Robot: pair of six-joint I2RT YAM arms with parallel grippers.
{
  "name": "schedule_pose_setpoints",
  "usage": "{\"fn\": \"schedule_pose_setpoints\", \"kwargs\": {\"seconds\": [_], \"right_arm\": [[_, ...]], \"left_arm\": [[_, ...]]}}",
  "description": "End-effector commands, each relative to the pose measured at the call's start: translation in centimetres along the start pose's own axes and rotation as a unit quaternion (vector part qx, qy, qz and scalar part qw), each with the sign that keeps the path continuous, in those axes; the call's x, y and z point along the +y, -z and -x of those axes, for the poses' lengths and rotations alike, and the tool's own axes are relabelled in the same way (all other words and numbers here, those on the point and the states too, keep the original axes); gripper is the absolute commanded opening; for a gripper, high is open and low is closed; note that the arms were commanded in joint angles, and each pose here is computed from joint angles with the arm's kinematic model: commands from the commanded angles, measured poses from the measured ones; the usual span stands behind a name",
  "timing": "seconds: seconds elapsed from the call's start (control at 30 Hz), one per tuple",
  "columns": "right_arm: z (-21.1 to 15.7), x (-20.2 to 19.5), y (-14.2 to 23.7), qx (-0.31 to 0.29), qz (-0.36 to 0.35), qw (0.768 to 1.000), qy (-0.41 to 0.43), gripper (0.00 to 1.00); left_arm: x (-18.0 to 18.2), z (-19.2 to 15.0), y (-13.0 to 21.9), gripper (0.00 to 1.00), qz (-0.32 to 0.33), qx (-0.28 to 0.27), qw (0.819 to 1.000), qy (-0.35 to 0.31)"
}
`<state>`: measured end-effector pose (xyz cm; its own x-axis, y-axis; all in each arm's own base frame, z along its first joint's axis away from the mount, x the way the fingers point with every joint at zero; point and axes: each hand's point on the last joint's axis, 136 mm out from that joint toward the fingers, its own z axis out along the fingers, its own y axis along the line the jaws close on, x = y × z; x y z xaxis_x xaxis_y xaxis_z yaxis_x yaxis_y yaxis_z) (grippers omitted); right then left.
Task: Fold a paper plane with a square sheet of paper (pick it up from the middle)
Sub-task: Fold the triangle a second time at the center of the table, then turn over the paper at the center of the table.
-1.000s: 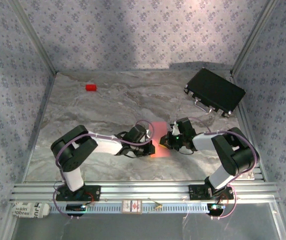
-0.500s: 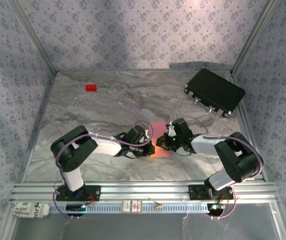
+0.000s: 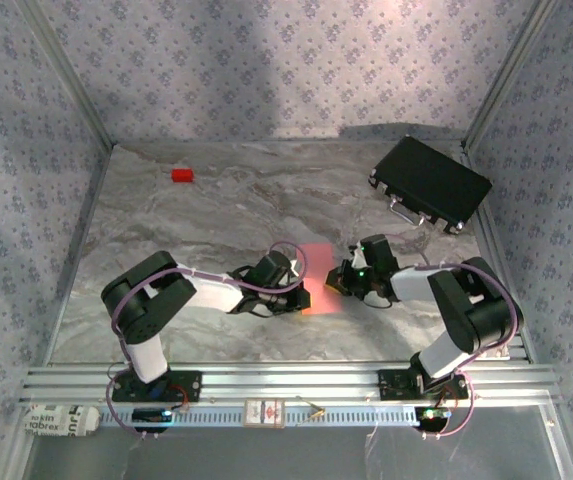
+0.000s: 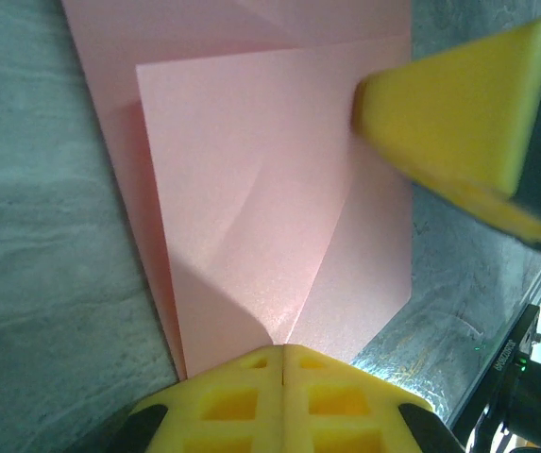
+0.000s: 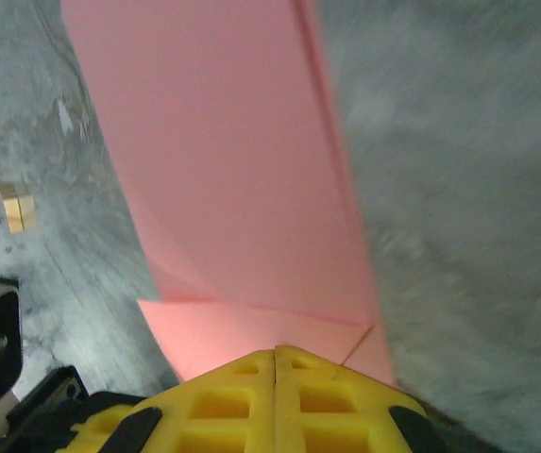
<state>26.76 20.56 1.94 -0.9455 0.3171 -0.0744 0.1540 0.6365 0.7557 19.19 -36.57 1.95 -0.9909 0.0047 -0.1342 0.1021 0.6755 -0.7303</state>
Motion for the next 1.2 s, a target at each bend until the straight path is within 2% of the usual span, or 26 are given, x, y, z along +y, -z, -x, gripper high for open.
{"fn": "schedule_pose_setpoints", "kwargs": {"seconds": [0.0,0.1,0.17,0.37,0.53,0.73,0.97,1.17], "right_arm": [[1.4,-1.6,0.3,-0.012,-0.022,1.000,-0.012,0.03],[2.5,-2.7,0.6,-0.029,-0.020,0.999,-0.031,0.04],[3.2,-1.9,0.7,-0.033,0.002,0.999,-0.027,0.04],[4.8,0.8,2.1,-0.045,0.005,0.999,0.001,0.05],[3.8,1.5,3.5,-0.054,-0.014,0.998,0.019,0.07],[1.1,1.6,4.2,-0.039,-0.033,0.998,0.038,0.10],[-1.6,1.1,4.4,-0.029,-0.053,0.997,0.039,0.14],[-3.3,0.7,4.0,-0.021,-0.067,0.997,0.031,0.22]], "left_arm": [[5.0,-3.1,-0.5,0.00,0.076,0.042,0.996,0.030],[4.8,-3.1,-0.5,0.00,0.071,0.039,0.996,0.029],[4.8,-3.1,-0.5,0.00,0.070,0.039,0.996,0.030],[3.3,-2.6,-0.5,0.02,0.052,0.011,0.998,0.039],[0.0,-0.8,0.4,0.09,0.022,-0.032,0.999,0.031],[-3.1,1.6,2.7,0.21,0.015,-0.062,0.998,-0.013],[-2.9,3.2,2.9,0.23,0.017,-0.033,0.998,-0.043],[-3.2,3.8,1.9,0.17,0.011,0.001,0.998,-0.065]]}}
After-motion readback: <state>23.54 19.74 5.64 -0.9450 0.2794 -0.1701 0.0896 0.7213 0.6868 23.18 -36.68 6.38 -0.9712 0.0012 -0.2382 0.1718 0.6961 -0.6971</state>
